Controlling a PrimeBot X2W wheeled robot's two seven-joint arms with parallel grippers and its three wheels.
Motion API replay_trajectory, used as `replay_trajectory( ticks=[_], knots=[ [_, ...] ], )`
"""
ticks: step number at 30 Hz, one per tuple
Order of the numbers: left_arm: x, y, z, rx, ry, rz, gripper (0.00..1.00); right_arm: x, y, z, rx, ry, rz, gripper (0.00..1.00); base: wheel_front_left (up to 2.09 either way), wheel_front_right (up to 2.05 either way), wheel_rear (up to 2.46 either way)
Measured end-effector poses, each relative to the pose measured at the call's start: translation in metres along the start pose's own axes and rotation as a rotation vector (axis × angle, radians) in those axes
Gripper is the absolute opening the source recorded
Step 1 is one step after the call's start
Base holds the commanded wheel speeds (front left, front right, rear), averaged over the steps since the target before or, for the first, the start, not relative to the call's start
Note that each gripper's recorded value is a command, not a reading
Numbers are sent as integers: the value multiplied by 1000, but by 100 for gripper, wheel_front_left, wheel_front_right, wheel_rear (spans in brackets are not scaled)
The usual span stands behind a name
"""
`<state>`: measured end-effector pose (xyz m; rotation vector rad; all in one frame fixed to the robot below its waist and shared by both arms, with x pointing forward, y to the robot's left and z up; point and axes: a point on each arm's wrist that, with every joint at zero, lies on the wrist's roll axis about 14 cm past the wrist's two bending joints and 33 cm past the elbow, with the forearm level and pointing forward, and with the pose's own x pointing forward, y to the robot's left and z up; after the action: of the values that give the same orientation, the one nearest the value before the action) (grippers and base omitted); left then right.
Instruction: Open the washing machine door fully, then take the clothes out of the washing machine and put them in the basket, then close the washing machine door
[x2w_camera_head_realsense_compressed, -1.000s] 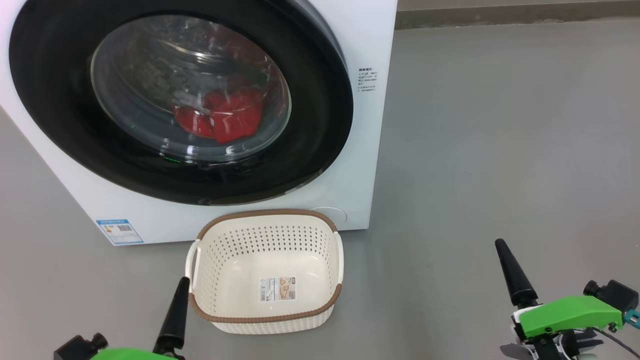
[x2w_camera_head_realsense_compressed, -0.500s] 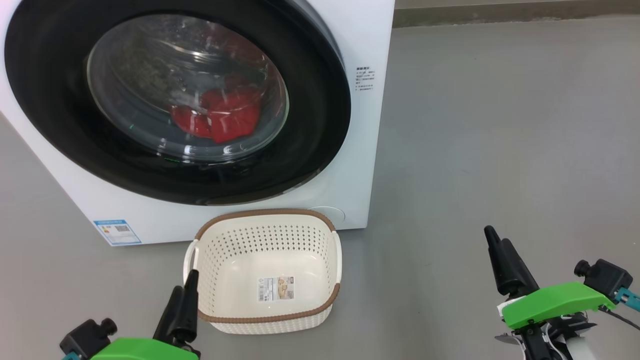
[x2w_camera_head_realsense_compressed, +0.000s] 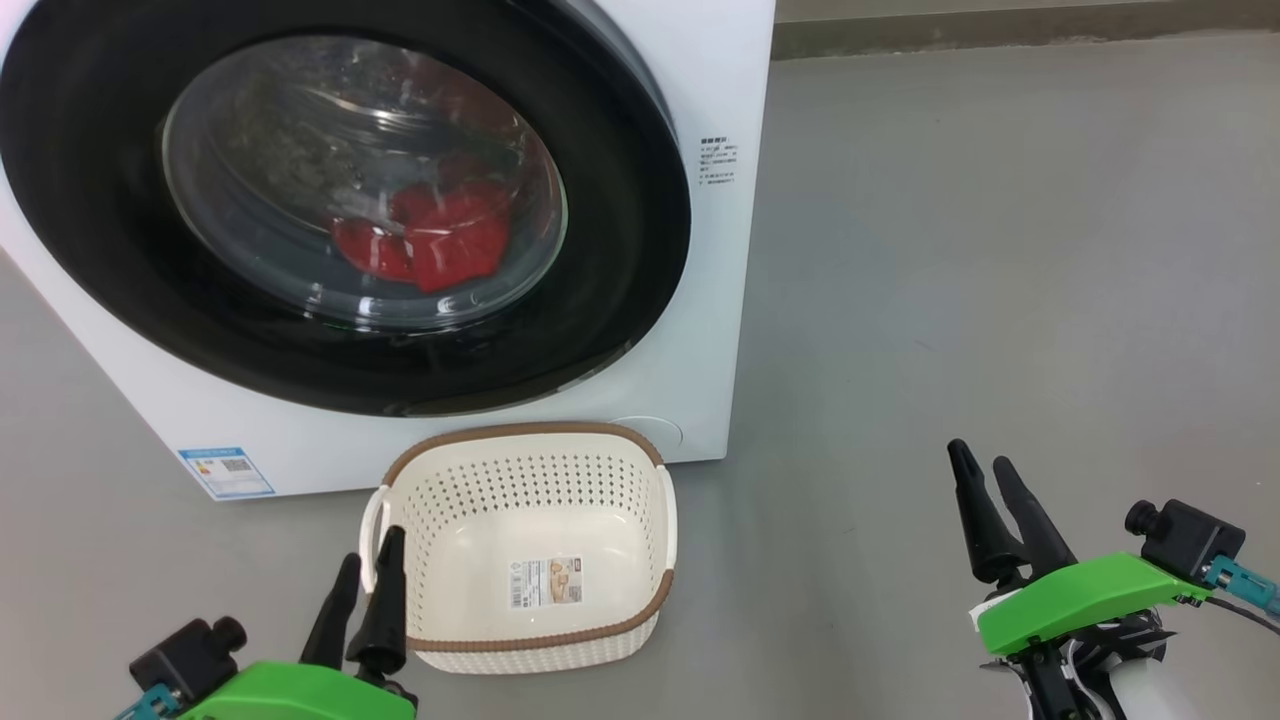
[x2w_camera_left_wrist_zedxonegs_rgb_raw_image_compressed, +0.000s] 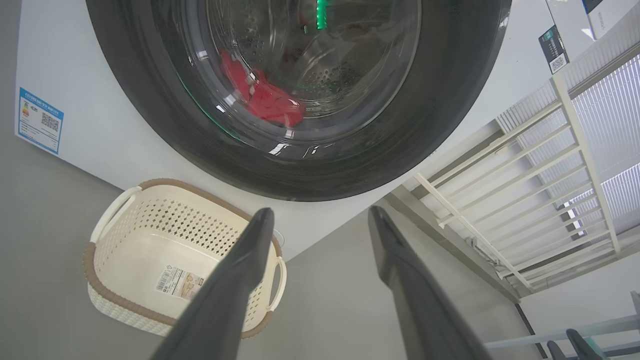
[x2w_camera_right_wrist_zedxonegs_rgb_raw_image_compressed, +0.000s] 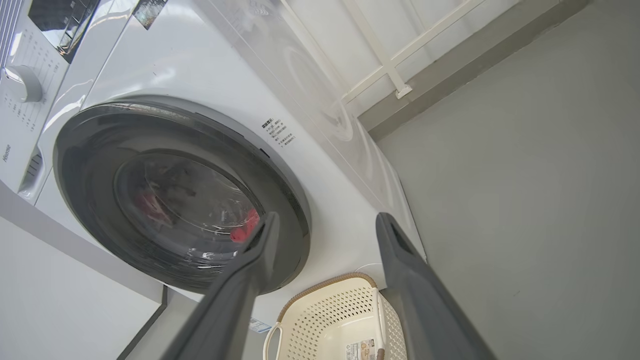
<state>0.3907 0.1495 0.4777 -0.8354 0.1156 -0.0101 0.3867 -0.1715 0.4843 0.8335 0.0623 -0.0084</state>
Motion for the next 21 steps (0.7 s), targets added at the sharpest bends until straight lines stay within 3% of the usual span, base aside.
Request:
replay_trajectory(
  ticks=[21],
  knots=[
    [4,-17,2,239,-34,-49,100,7,26,2,-246,-24,94,100,0,0,0]
  ],
)
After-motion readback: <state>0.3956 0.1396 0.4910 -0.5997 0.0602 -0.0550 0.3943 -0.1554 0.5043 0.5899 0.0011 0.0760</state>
